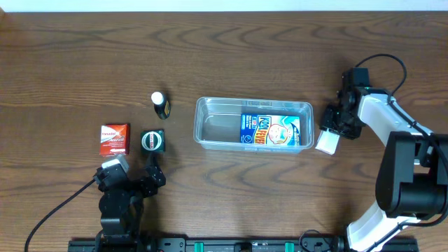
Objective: Pack container
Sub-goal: 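Grasp the white-green Panadol box with the right gripper, then place the white-green Panadol box into the container, release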
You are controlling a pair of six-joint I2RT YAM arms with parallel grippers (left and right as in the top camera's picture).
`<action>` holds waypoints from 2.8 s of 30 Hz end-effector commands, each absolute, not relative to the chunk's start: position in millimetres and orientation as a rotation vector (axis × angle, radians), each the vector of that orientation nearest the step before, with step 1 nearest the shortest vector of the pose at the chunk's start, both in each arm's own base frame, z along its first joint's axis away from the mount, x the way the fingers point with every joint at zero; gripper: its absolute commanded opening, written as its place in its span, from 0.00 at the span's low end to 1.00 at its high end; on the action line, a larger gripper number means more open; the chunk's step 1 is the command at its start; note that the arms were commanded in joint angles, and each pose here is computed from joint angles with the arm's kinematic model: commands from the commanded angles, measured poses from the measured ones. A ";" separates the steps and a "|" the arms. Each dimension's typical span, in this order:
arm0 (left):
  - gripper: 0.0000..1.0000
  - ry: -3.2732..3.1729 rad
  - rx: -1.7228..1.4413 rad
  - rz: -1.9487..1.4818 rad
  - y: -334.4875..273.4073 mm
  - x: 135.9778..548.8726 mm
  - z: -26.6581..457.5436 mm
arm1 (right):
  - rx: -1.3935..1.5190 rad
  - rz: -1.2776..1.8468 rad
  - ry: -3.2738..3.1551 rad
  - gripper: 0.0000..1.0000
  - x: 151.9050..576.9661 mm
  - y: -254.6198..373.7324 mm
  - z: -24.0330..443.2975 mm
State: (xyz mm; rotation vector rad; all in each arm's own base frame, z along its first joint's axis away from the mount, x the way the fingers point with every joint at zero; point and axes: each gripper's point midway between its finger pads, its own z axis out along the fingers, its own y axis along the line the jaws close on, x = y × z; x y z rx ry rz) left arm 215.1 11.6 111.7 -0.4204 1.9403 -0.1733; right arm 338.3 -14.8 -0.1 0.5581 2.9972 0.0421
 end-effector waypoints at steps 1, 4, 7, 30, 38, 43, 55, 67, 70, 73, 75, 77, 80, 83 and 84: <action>0.98 1.953 -0.431 -0.174 11.7 214.8 104.4 | 0.550 0.028 2.908 0.48 346.4 -21.7 33.9; 0.98 1.953 -0.431 -0.174 11.7 214.8 104.4 | 0.497 0.039 2.830 0.44 348.6 -21.1 70.7; 0.98 1.953 -0.431 -0.175 11.6 214.8 104.4 | 0.435 0.047 2.735 0.40 346.6 -20.6 112.9; 0.98 1.953 -0.431 -0.175 11.6 214.8 104.4 | -1.126 0.040 2.147 0.25 338.6 163.8 194.2; 0.98 1.953 -0.431 -0.174 11.7 214.8 104.4 | -1.647 -0.060 2.047 0.18 334.6 165.3 132.7; 0.98 1.953 -0.431 -0.175 11.6 214.8 104.4 | -1.852 -0.077 1.949 0.28 329.6 165.0 116.1; 0.98 1.953 -0.431 -0.175 11.6 214.8 104.4 | -2.043 -0.112 1.810 0.35 330.5 164.3 102.0; 0.98 1.953 -0.431 -0.175 11.6 214.8 104.4 | -1.587 -0.394 2.080 0.99 386.2 141.9 111.2; 0.98 1.953 -0.431 -0.175 11.6 214.8 104.4 | -1.405 -0.357 2.113 0.99 388.5 143.4 139.2; 0.98 1.953 -0.431 -0.174 11.7 214.8 104.4 | -1.196 -0.307 2.132 0.99 386.6 140.9 171.1; 0.98 1.953 -0.431 -0.175 11.6 214.8 104.4 | -1.002 -0.245 2.164 0.99 383.0 136.3 192.4; 0.98 1.953 -0.431 -0.175 11.6 214.8 104.4 | -0.756 -0.162 2.208 0.99 379.0 126.3 211.8; 0.98 1.953 -0.431 -0.175 11.6 214.8 104.4 | -0.360 -0.038 2.298 0.99 367.7 100.7 225.3; 0.98 1.953 -0.431 -0.175 11.6 214.8 104.4 | 0.062 0.023 2.438 0.99 346.5 60.4 211.8; 0.98 1.953 -0.431 -0.174 11.7 214.8 104.4 | 0.212 0.024 2.487 0.99 337.3 45.2 202.8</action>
